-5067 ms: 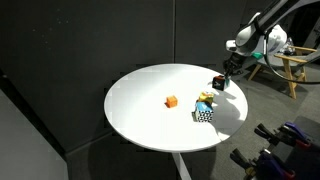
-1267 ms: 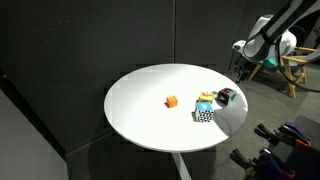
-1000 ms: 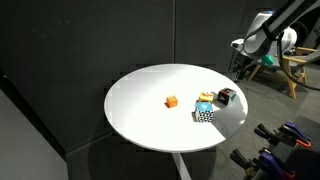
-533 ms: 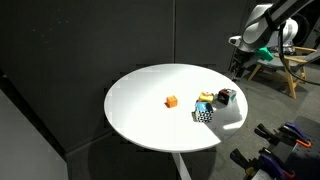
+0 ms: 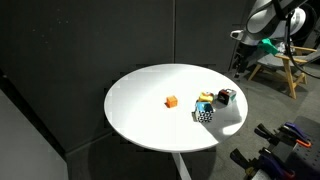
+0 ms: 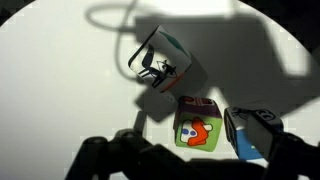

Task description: Rotate the A cube on the table

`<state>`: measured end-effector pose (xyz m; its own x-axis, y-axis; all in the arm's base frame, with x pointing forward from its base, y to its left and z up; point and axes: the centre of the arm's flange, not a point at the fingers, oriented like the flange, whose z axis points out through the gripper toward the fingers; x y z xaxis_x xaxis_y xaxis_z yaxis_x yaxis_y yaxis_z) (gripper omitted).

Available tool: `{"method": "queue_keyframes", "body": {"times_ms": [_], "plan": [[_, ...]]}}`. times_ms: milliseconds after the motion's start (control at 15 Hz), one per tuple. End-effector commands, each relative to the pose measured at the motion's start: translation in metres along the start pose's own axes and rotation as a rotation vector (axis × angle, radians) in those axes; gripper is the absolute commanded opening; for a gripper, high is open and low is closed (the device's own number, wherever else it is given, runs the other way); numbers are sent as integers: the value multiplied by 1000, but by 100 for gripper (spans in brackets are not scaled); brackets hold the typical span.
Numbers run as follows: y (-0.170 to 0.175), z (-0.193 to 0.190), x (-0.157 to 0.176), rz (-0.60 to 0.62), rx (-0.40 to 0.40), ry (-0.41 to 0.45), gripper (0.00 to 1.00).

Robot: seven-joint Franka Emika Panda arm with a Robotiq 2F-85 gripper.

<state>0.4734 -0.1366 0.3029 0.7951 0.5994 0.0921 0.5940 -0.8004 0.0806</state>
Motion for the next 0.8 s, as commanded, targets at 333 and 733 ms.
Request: {"method": "queue_keyframes", "body": {"times_ms": [333,733], "plan": [[-26,-52,-7,-7,-33,20,100],[-26,-55,-3,-24,-43,46,100]]}}
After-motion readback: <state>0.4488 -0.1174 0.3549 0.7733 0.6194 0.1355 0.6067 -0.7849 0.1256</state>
